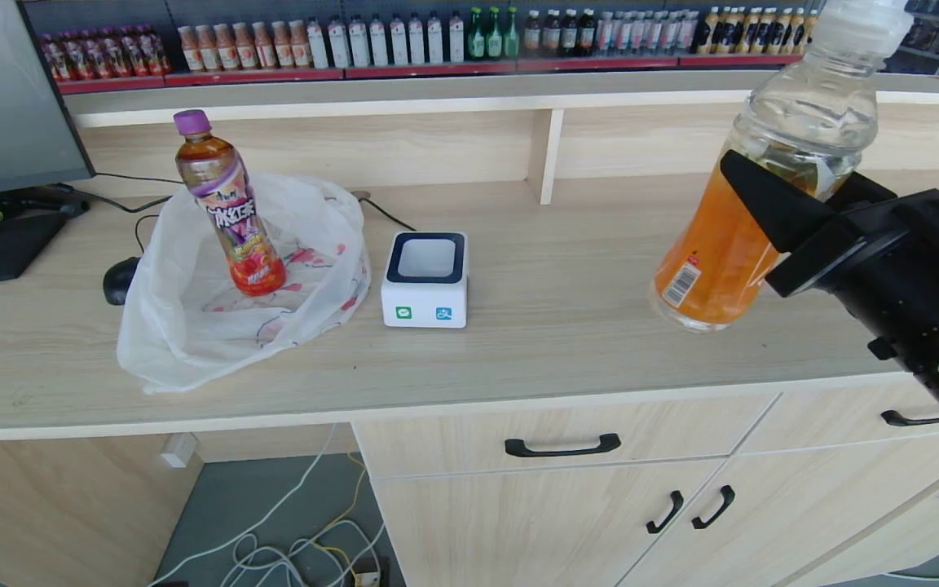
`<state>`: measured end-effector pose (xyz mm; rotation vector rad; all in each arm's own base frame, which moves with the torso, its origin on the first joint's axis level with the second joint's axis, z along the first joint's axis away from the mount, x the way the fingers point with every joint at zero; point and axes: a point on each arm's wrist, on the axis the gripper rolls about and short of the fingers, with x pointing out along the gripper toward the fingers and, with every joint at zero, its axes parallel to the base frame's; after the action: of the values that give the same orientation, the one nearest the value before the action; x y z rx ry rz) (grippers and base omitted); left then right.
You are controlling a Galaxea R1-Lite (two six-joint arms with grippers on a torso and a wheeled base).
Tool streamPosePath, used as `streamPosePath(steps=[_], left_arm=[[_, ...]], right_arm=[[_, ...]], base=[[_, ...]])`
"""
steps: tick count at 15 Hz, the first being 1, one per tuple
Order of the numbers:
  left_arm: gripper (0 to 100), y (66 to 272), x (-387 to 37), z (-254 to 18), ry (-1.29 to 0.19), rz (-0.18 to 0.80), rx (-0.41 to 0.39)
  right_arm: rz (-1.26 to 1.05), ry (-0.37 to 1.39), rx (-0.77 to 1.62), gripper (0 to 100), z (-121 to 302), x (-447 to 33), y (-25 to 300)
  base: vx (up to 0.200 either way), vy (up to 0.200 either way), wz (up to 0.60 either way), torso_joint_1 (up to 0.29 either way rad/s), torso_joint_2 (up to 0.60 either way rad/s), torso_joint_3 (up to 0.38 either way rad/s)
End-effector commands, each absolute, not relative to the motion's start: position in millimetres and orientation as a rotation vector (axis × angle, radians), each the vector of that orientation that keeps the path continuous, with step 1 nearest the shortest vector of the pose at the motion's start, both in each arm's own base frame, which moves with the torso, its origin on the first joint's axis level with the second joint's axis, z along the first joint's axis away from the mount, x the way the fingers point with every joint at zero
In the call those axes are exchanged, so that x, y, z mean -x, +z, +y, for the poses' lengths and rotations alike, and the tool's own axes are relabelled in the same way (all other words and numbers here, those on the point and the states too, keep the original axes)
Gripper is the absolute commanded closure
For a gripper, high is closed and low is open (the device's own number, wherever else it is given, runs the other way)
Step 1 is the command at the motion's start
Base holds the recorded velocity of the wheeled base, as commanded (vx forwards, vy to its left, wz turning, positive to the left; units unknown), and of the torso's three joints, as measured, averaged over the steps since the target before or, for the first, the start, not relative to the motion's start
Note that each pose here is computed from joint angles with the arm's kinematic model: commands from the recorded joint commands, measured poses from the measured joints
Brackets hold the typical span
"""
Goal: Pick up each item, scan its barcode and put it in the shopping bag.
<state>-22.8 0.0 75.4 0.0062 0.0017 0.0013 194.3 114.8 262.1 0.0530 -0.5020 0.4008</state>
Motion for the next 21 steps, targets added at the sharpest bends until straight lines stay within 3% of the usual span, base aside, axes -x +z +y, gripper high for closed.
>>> streamPosePath(steps=[1,15,21], left_arm=[[0,75.3,22.8,0.0,0.002,0.002,-0.006],[0,75.3,22.8,0.0,0.002,0.002,-0.008],[0,75.3,22.8,0.0,0.002,0.002,-0.003]], right_arm=[[-0.489,0.371,-0.037,100,113.5,-202.0,259.0],[-0.488,0.354,-0.037,100,112.0,-204.6,254.5],[-0.501,0.353,-0.041,100,112.0,-204.6,257.0]], base=[[0.0,0.0,0.0,0.0,0.0,0.0],[0.0,0.0,0.0,0.0,0.0,0.0],[0.0,0.2,0.0,-0.002,0.0,0.003]])
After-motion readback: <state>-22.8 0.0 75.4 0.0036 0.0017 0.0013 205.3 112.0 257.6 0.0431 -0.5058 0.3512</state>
